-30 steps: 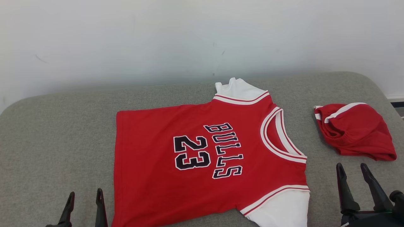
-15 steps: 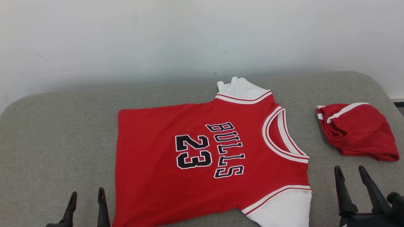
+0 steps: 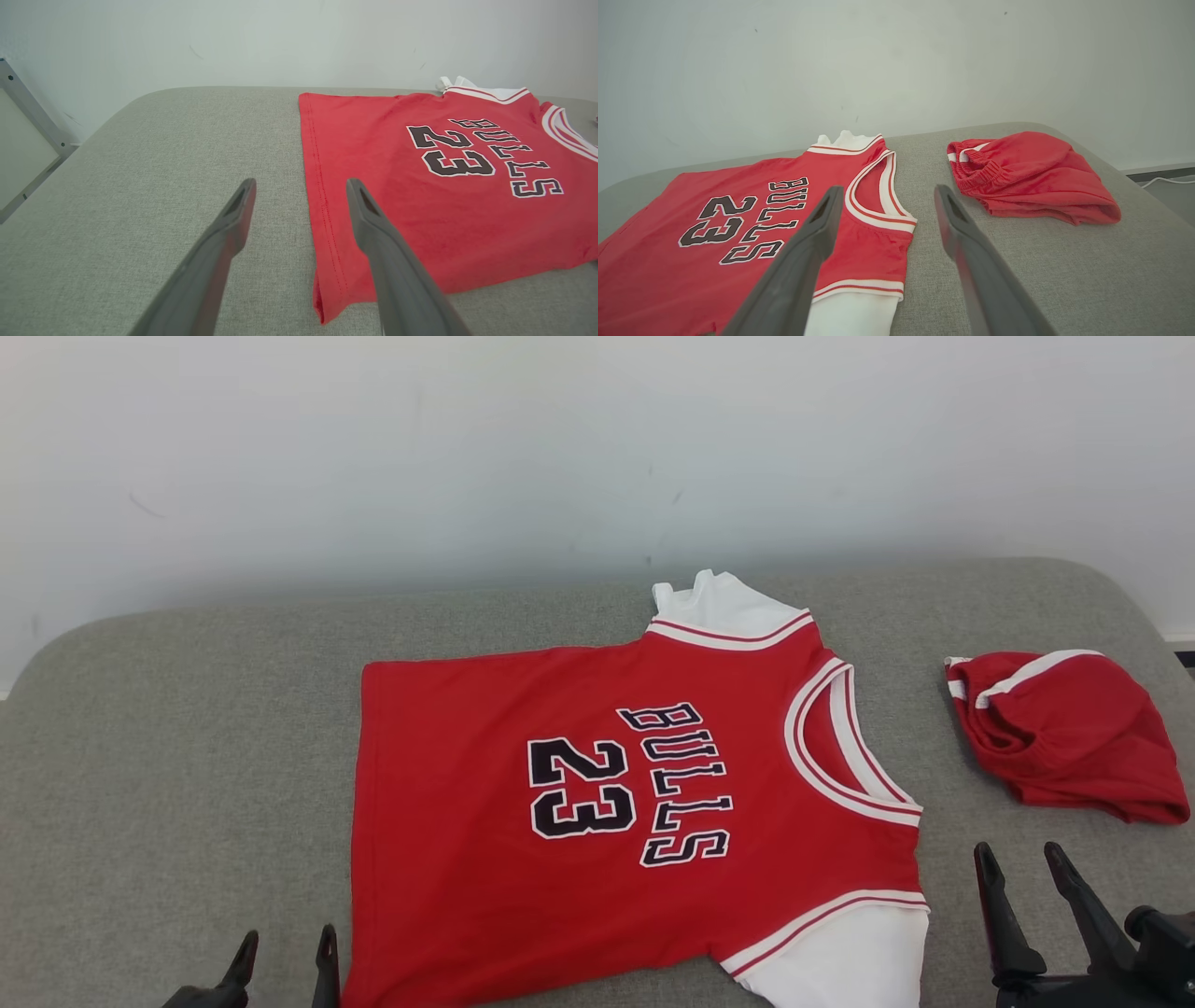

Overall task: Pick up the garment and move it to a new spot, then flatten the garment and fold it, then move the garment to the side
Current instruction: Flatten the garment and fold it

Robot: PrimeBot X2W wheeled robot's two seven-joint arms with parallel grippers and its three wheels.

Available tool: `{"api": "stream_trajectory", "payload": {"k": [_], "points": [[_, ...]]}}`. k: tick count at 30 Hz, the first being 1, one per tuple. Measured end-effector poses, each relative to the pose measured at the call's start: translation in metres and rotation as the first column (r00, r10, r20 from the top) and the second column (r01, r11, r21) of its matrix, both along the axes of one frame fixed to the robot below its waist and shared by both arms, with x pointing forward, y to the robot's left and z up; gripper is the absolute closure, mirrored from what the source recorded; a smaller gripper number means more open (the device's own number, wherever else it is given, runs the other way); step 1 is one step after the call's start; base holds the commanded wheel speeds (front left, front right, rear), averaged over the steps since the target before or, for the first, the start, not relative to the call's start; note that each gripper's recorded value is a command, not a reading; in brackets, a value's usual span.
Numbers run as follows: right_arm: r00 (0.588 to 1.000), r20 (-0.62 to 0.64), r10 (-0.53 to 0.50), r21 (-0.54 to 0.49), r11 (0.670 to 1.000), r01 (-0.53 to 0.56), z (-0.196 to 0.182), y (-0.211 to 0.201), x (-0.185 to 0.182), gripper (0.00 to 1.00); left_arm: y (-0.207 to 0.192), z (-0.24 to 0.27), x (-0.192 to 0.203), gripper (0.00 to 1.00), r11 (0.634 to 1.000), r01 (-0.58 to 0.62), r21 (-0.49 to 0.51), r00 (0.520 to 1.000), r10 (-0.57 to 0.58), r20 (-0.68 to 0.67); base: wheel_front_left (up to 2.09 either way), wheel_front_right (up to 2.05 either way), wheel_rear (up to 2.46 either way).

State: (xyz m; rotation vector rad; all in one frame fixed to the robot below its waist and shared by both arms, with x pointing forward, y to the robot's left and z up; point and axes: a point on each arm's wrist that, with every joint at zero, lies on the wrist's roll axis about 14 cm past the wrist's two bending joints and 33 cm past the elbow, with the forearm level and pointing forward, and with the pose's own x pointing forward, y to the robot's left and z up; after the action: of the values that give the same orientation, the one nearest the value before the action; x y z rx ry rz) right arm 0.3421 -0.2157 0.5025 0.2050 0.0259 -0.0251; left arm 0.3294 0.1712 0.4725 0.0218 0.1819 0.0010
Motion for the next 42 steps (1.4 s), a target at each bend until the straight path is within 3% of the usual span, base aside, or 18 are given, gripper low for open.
{"api": "stream_trajectory", "payload": {"k": [20, 42], "points": [[1.0, -0.018, 0.009, -0.001, 1.0, -0.009, -0.001, 0.001, 0.001, 0.0, -0.005, 0.009, 0.0, 0.0, 0.995, 0.044, 0.087, 0.999, -0.044, -0.007, 0.0, 0.0, 0.0], [0.998, -0.04, 0.04, 0.012, 0.999, -0.04, -0.006, 0.012, 0.005, 0.0, 0.019, 0.037, 0.004, 0.0, 0.992, -0.023, 0.124, 0.997, 0.014, 0.071, 0.0, 0.0, 0.0]]}}
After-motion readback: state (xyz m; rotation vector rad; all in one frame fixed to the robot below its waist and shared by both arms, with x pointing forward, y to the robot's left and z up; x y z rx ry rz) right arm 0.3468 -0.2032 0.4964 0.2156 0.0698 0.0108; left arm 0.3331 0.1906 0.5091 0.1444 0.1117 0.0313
